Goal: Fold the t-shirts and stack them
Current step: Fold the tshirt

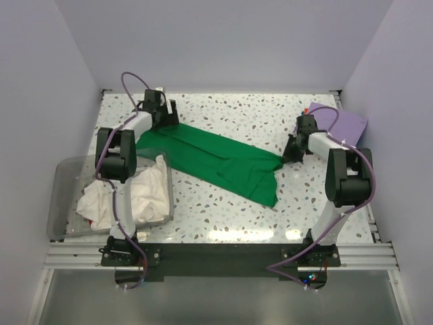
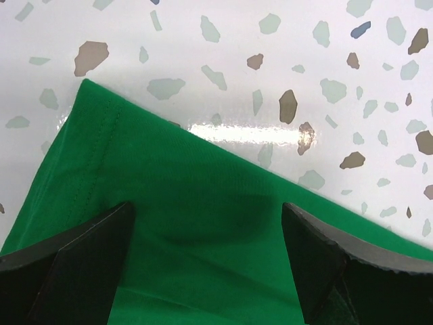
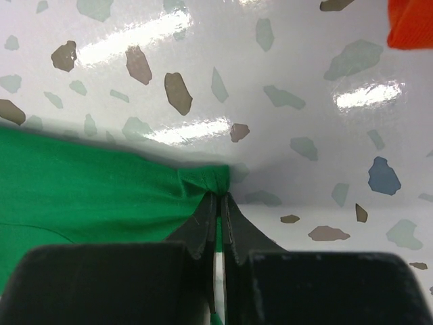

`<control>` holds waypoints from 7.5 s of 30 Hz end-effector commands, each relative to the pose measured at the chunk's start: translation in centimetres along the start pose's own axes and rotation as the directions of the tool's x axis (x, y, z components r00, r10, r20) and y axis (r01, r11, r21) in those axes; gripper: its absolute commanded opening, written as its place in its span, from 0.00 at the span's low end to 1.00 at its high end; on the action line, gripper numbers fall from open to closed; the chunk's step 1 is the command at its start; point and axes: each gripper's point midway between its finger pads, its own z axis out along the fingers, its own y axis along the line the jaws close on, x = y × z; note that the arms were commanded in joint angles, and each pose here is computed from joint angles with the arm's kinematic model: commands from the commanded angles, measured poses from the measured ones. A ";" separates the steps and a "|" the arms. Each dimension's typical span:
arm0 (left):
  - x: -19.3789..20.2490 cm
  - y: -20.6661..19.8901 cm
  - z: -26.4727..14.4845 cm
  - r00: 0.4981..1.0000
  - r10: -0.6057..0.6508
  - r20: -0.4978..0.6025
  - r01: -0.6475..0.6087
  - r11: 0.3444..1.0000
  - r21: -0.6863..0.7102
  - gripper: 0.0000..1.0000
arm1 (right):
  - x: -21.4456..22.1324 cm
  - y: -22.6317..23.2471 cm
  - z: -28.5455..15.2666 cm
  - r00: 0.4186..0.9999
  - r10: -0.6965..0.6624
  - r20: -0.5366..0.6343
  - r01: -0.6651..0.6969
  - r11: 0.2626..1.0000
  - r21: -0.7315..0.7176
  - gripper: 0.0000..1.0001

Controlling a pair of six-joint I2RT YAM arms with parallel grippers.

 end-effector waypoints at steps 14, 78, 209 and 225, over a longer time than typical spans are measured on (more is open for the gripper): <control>-4.6 0.2 -7.2 0.997 0.006 0.082 -0.008 1.000 0.022 0.98 | -5.5 3.2 2.3 0.998 -0.060 0.002 0.060 0.997 0.040 0.00; 5.4 -6.5 -4.2 0.995 0.086 -0.046 -0.078 0.984 0.163 0.96 | 0.4 10.0 3.7 0.978 -0.149 -0.147 0.150 0.989 -0.003 0.65; 27.8 -23.0 -20.3 0.873 0.472 -0.121 -0.341 0.769 0.540 0.99 | -15.5 14.2 -0.7 0.943 -0.251 0.218 0.266 0.963 -0.041 0.99; 33.3 -18.9 -21.6 0.823 0.485 -0.295 -0.299 0.812 0.501 0.98 | -16.5 9.7 5.8 0.973 -0.137 0.187 0.125 0.989 0.073 0.99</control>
